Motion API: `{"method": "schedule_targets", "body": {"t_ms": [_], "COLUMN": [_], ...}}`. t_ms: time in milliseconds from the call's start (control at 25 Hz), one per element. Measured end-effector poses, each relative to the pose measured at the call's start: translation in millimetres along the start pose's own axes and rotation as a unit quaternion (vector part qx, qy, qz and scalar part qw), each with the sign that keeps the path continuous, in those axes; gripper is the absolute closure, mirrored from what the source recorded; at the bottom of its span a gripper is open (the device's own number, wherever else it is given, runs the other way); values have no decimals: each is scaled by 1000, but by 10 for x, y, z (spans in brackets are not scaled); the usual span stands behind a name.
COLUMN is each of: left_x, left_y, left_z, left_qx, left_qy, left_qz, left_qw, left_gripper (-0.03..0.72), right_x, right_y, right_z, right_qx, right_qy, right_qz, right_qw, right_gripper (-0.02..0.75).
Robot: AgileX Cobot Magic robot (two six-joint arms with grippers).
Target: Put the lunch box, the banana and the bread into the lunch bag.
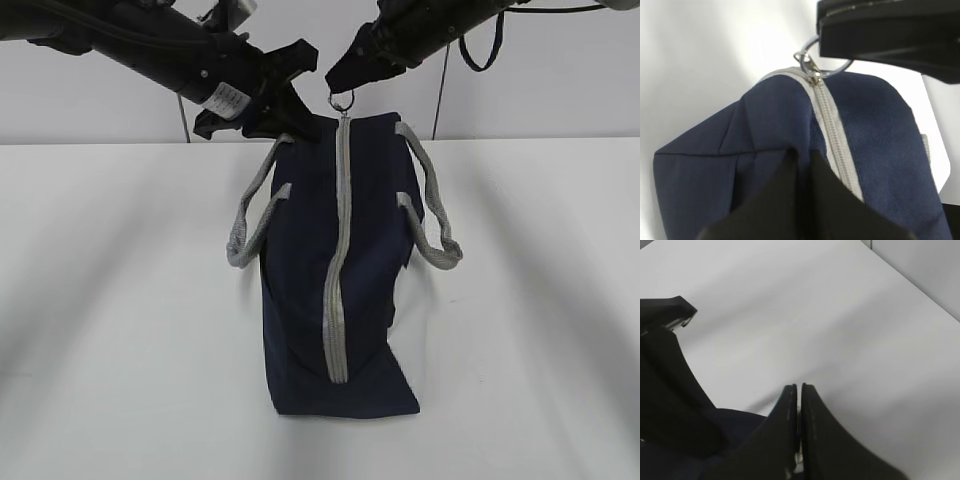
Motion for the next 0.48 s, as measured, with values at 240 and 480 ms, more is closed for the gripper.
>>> {"method": "schedule_targets", "body": {"t_ms": [240, 480], "left_x": [1, -8], "left_y": [-3, -1], "left_z": [7, 8], "left_qx": [5, 7], "left_qy": [5, 7], "left_qz": [1, 5], "left_qw": [1000, 1000], "left_gripper": [675, 676], "right_x": [-31, -64], "right_y": [-31, -137], "right_z": [-39, -104], "right_qx": [-4, 4], "right_qy": [21, 83], "right_qz": [-4, -34], "right_qw": [1000, 996], "right_gripper": [754, 754]}}
Point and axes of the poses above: a point on each arm's last joint axis where the gripper is mounted, y pointing out along that axis toward the gripper, z along the wrist's bending axis when the last joint is at zero, x = y × z, the point moved 1 cm from there along y, pointing out along that axis toward the gripper, and after that the axes turned 15 degrees about -y, right-handed, at the moved point
